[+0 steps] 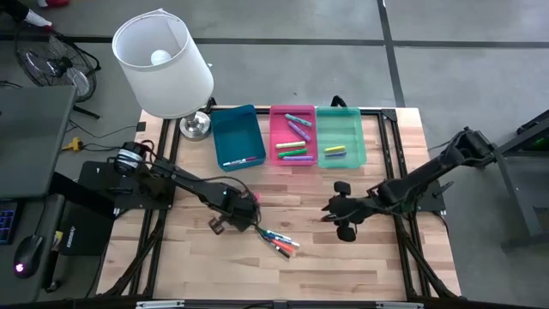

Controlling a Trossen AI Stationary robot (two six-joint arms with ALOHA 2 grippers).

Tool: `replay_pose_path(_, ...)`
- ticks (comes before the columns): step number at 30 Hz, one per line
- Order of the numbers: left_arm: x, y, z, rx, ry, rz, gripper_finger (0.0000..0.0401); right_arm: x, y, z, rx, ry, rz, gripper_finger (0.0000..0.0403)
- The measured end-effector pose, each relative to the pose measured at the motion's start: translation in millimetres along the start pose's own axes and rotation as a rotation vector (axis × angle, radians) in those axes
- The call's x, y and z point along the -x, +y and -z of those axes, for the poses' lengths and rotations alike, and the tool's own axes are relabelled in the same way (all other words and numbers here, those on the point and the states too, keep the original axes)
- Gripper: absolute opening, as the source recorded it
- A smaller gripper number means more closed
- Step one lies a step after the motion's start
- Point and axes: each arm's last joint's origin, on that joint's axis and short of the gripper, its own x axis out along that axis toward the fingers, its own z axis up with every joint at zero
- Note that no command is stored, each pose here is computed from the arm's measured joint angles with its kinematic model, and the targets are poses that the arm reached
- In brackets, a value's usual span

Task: Pick & Place Markers
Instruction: Put the top orange pen into the green bin

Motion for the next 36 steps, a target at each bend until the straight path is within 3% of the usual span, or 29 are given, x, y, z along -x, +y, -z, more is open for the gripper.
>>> replay_pose_path(4,15.1,19.7,-18.0,0.029,-0.053,-0.185,0.0032,-5.8,-3.7,18.2,-0.043,-0.070,0.025,0.0123)
replay_pose_path(16,65.5,78.5,-51.6,0.142,-0.362,-0.445,0.0032,-9.4,-15.0,40.2,-0.072,-0.310,0.082,0.0123)
replay_pose_path(23,86.4,106.2,-59.7,0.177,-0.663,-0.560,0.0032,-4.1,-15.6,35.1,0.017,-0.468,0.088,0.0123)
replay_pose_path(28,101.6,120.5,-61.8,0.212,-0.869,-0.612,0.0032,0.4,-13.8,23.9,0.109,-0.549,0.160,0.0123)
replay_pose_path(36,115.8,129.0,-62.8,0.268,-1.048,-0.638,0.0032,11.1,-14.9,6.4,0.178,-0.717,0.227,0.0123)
